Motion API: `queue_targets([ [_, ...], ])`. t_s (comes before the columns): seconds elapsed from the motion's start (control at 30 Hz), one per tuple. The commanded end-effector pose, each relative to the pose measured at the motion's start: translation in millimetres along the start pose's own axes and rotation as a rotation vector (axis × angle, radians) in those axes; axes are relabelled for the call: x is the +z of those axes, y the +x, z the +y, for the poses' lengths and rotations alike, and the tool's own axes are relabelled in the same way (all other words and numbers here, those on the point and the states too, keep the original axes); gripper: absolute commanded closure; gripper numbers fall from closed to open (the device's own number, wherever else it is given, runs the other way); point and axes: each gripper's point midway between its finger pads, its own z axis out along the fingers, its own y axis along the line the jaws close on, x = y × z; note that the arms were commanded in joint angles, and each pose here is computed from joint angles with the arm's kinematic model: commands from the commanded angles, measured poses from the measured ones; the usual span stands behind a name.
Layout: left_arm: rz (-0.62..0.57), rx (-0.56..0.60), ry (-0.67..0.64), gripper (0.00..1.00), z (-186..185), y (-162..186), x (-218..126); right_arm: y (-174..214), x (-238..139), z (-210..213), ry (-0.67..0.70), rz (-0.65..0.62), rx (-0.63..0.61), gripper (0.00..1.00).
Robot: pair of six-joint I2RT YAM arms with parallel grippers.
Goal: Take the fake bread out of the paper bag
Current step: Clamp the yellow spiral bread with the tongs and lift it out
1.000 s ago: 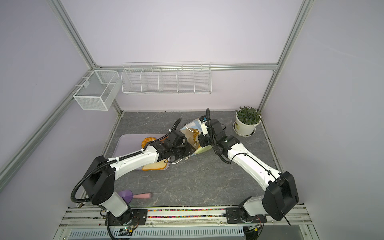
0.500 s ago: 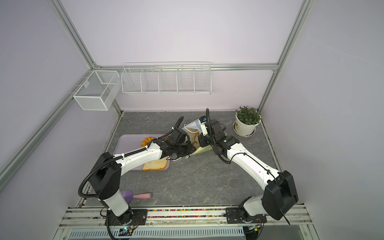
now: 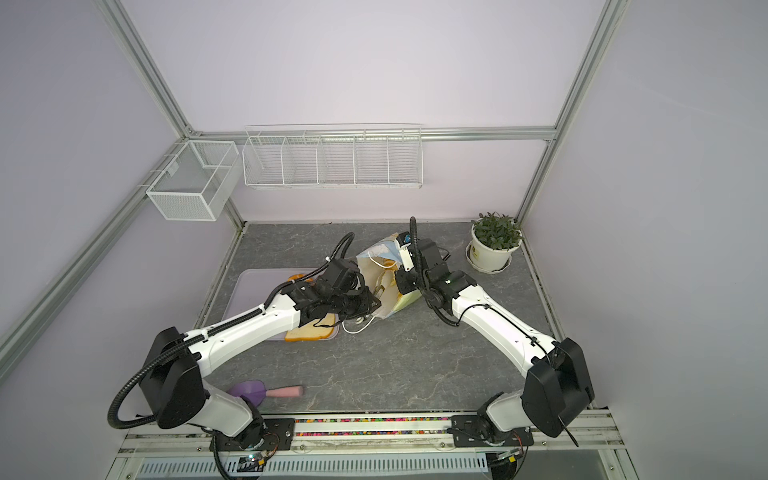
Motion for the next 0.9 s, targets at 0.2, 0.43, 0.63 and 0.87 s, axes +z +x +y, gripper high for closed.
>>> queue_targets([
  [0.2,-0.008,0.088,-0.003,1.00,7.1,16.7,-42.4,-11.3,3.4,0.1,0.014,-0.014,-0.013,0.93],
  [0.43,0.016,0.171,-0.013,1.00,6.4,25.1,-72.4,-17.4,1.9,-4.9,0.039,-0.018,-0.022,0.93],
  [0.63,0.023,0.236,-0.013,1.00,6.9,32.1,-100.2,-27.1,-1.0,-9.2,0.059,-0.036,-0.024,0.93],
  [0.87,-0.052,0.259,0.020,1.00,10.1,32.1,-119.9,-30.0,3.4,-12.5,0.067,-0.028,-0.019,0.93],
])
